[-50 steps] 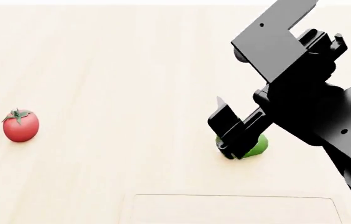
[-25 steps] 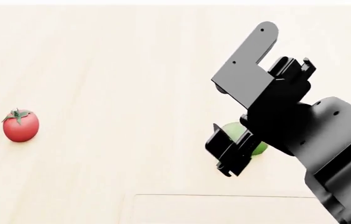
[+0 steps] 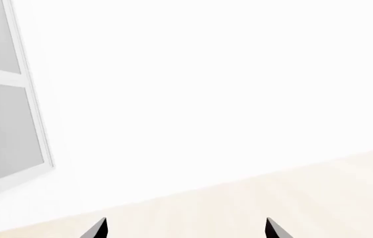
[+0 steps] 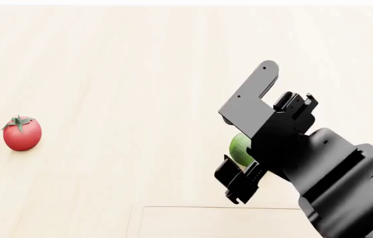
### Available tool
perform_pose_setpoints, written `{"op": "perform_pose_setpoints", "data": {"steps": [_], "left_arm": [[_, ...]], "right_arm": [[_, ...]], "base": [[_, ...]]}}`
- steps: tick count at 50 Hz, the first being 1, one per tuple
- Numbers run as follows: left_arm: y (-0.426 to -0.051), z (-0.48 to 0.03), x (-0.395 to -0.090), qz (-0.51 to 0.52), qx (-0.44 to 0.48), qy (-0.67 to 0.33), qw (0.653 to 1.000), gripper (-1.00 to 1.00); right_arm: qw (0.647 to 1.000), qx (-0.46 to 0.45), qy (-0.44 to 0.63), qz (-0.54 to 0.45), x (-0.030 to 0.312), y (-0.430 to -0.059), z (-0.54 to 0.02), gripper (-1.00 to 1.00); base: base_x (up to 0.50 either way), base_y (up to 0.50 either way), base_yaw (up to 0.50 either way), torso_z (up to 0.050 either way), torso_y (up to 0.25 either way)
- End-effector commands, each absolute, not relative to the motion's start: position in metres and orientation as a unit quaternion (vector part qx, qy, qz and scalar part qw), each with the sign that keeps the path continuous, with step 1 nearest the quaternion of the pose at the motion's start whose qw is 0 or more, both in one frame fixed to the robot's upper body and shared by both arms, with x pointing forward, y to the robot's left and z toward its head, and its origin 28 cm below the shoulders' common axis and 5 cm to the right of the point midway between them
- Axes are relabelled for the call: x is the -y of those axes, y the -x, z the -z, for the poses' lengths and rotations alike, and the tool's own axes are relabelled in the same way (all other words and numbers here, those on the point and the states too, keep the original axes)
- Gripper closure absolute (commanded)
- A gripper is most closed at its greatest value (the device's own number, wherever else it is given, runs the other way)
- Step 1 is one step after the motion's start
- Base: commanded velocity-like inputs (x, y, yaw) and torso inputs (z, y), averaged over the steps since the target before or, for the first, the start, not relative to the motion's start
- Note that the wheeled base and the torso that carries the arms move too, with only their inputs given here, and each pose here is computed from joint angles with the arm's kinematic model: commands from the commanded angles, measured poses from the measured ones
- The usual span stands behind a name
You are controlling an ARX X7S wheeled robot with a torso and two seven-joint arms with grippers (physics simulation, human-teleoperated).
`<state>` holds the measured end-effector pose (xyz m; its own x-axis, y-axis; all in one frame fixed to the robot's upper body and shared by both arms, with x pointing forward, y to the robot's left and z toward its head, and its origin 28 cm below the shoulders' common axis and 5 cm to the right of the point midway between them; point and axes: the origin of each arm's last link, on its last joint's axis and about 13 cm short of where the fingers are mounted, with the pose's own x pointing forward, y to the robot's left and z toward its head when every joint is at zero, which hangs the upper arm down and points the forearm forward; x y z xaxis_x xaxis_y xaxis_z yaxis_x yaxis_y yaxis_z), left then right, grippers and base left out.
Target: Place the avocado, onion, tomato and bell pepper on the cutting board.
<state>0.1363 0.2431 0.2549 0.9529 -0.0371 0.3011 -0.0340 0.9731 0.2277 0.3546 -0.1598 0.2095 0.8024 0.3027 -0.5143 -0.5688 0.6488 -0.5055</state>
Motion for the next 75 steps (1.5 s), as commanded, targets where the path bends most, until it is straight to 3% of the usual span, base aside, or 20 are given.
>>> {"op": "perform_pose_setpoints", "data": {"steps": [1, 22, 23, 33, 37, 42, 52, 67, 75], "left_arm": [[-0.134, -0.262, -0.242, 0.021, 0.171, -0.100, 0.980, -1.00], [-0.130, -0.261, -0.240, 0.022, 0.166, -0.103, 0.980, -1.00], [-0.130, -0.261, -0.240, 0.023, 0.167, -0.103, 0.980, -1.00], [-0.130, -0.262, -0.238, 0.025, 0.168, -0.101, 0.980, -1.00], [-0.130, -0.261, -0.238, 0.023, 0.169, -0.098, 0.980, -1.00], [-0.129, -0.259, -0.237, 0.023, 0.174, -0.093, 0.980, -1.00], [-0.137, -0.252, -0.234, 0.025, 0.184, -0.076, 0.980, -1.00], [-0.147, -0.242, -0.226, 0.028, 0.192, -0.055, 0.980, -1.00], [-0.142, -0.244, -0.228, 0.022, 0.193, -0.052, 0.980, -1.00]], "right_arm": [[0.887, -0.200, 0.340, -0.240, 0.158, -0.367, -0.197, -1.00], [0.888, -0.226, 0.339, -0.214, 0.167, -0.372, -0.179, -1.00], [0.888, -0.226, 0.337, -0.214, 0.166, -0.372, -0.180, 1.00], [0.889, -0.219, 0.336, -0.219, 0.165, -0.371, -0.185, 1.00], [0.900, -0.172, 0.332, -0.222, 0.163, -0.366, -0.215, 1.00], [0.907, -0.077, 0.339, -0.239, 0.158, -0.334, -0.284, 1.00], [0.902, -0.016, 0.362, -0.236, 0.165, -0.277, -0.331, 1.00], [0.877, -0.064, 0.421, -0.222, 0.193, -0.218, -0.342, 1.00], [0.879, -0.082, 0.423, -0.205, 0.203, -0.214, -0.343, 1.00]], "base": [[0.00, 0.00, 0.00, 0.000, 0.000], [0.00, 0.00, 0.00, 0.000, 0.000], [0.00, 0.00, 0.00, 0.000, 0.000], [0.00, 0.00, 0.00, 0.000, 0.000], [0.00, 0.00, 0.00, 0.000, 0.000], [0.00, 0.00, 0.00, 0.000, 0.000], [0.00, 0.00, 0.00, 0.000, 0.000], [0.00, 0.00, 0.00, 0.000, 0.000], [0.00, 0.00, 0.00, 0.000, 0.000]]}}
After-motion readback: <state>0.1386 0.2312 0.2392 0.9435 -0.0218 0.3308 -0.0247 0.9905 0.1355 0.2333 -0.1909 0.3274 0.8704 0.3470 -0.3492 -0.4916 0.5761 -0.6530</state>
